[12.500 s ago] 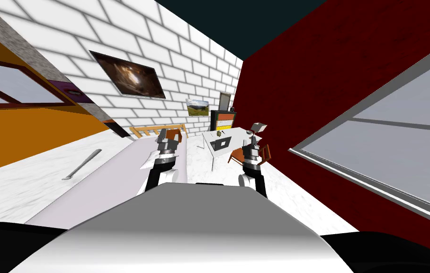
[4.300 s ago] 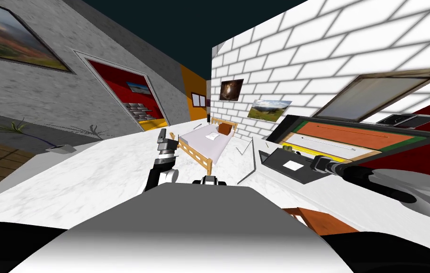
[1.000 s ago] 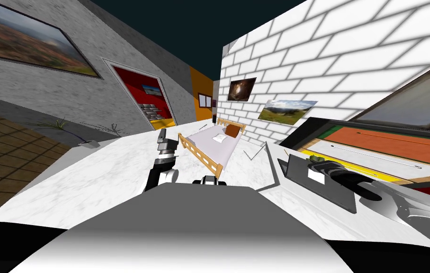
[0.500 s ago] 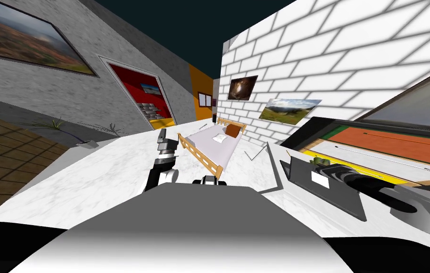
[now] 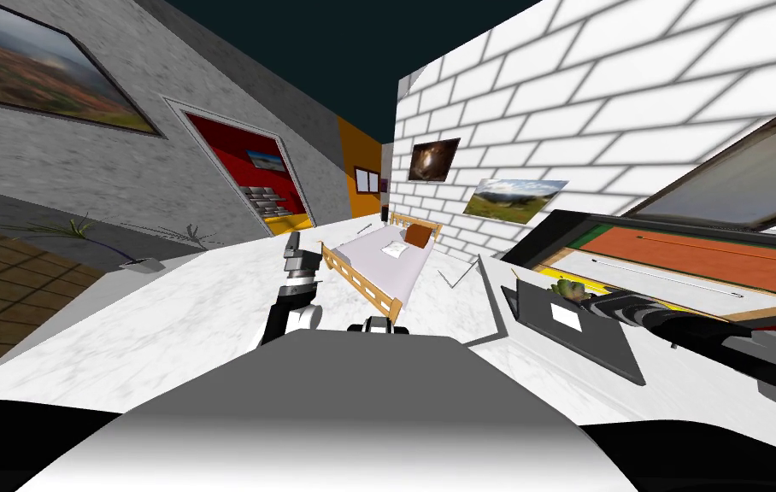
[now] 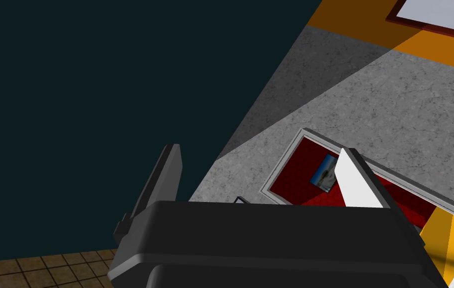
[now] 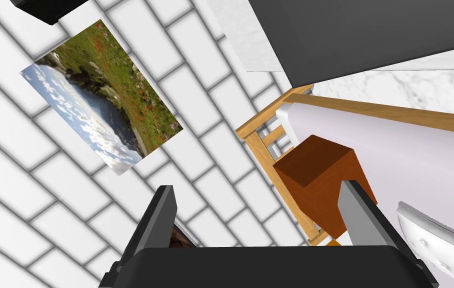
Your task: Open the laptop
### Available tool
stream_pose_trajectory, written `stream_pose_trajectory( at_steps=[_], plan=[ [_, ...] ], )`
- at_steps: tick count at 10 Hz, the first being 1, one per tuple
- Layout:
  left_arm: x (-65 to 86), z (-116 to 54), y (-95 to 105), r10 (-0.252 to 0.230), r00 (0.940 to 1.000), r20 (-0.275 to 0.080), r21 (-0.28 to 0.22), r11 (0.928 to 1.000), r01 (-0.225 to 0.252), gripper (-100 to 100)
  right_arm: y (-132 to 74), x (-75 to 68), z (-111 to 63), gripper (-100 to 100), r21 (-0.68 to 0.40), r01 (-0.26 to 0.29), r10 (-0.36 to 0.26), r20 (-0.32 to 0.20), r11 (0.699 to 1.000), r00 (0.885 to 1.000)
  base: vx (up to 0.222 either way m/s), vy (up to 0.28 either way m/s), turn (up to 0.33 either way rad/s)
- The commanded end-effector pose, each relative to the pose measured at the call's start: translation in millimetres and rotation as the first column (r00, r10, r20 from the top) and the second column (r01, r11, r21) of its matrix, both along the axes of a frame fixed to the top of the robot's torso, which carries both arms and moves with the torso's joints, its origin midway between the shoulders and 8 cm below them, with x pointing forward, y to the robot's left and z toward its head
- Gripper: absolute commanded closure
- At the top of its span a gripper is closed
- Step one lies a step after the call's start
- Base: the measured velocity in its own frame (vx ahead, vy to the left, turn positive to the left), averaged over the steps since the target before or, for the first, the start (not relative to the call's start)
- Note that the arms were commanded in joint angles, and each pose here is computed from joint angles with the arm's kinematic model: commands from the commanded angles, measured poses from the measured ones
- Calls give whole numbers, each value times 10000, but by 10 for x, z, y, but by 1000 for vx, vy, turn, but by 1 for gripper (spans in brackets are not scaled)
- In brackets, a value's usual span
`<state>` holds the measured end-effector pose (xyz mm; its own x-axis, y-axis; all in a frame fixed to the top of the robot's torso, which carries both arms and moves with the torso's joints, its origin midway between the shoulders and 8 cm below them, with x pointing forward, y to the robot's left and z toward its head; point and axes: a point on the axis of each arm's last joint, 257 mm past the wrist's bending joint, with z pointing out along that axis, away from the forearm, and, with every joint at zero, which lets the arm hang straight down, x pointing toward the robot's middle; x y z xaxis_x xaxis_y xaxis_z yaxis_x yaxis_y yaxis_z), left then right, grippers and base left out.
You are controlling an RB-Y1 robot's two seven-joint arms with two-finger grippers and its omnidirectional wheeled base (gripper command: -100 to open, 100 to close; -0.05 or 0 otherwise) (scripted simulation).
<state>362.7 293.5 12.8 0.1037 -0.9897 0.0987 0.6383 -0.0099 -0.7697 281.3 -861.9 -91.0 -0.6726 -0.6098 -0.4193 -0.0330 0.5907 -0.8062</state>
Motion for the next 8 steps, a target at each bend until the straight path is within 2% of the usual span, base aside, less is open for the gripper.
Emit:
stream_pose_trajectory(
  at_steps=[1, 2, 3, 8],
  plan=[
    [0, 0, 0, 0, 10000, 0, 0, 10000, 0, 0, 2, 73, 228, -100, 16, -169, 169, 16, 9999, 9999, 11, 25, -73],
    [0, 0, 0, 0, 10000, 0, 0, 10000, 0, 0, 2, 35, 173, -100, -2, -134, 134, -13, 9999, 9999, 3, 10, -23],
    [0, 0, 0, 0, 10000, 0, 0, 10000, 0, 0, 8, 43, 188, 0, 20, -142, 142, 8, 9999, 9999, 0, 0, 0],
    [0, 0, 0, 0, 10000, 0, 0, 10000, 0, 0, 8, 42, 186, 0, 18, -141, 141, 6, 9999, 9999, 0, 0, 0]
  ],
)
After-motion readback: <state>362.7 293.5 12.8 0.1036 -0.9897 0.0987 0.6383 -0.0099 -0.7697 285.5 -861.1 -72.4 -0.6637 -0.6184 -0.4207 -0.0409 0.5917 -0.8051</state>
